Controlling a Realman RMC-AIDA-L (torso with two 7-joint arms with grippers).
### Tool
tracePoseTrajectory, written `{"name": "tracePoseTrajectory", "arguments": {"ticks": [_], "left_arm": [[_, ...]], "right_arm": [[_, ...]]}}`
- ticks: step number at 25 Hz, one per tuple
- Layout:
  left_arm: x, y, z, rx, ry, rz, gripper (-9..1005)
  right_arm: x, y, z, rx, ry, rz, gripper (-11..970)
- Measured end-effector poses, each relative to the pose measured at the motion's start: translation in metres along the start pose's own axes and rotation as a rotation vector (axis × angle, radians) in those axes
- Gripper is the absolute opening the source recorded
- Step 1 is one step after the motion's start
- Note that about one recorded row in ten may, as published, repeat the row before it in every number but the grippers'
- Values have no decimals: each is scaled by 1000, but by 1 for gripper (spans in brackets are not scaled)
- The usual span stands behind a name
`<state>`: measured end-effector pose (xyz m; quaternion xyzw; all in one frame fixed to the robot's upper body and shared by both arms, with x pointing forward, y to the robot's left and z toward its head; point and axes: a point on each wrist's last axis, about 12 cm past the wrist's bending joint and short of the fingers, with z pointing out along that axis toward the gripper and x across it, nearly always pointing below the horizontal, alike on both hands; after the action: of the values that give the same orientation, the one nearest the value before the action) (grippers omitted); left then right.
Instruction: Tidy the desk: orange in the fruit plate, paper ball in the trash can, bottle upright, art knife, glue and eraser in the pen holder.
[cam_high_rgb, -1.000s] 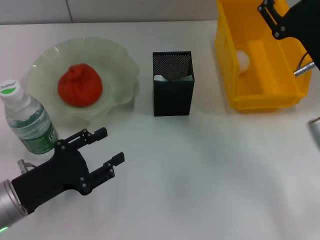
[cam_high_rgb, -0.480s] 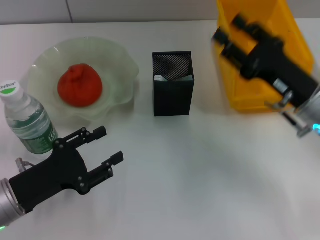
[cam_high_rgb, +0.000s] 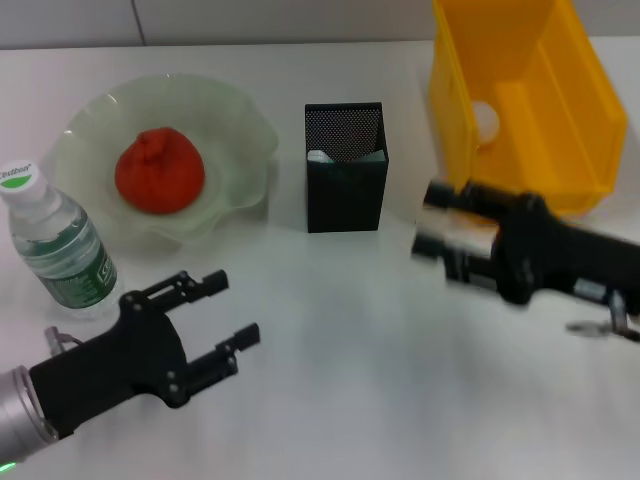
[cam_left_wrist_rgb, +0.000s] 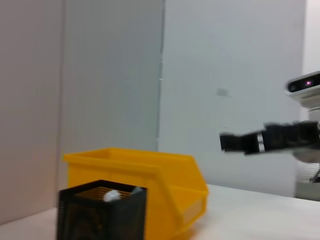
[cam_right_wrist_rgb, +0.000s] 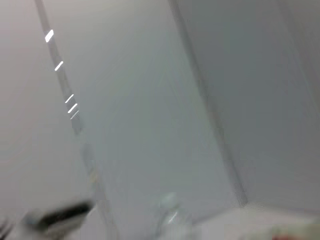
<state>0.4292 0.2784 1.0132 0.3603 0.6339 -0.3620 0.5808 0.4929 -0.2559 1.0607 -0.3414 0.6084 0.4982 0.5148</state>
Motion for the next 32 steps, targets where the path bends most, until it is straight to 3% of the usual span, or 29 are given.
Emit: {"name": "tracePoseTrajectory", "arguments": {"ticks": [5,9,14,18,32], "left_arm": [[-1,0,6,56,18,-35,645],[-3,3,10,108,58,-80,652],[-4,4,10,121,61,-94,688],[-5,5,10,139,77,-96,797],[-5,4,12,173,97,-86,791]], "right_arm": [[3,1,-1,-91,126,-12,618],[7,2,-3,-117,184,-49,792],[14,1,-3,-139,261,-77,822],[15,0,-2,-154,288,-93,828],[14,0,0,-158,295,-102,829]]}}
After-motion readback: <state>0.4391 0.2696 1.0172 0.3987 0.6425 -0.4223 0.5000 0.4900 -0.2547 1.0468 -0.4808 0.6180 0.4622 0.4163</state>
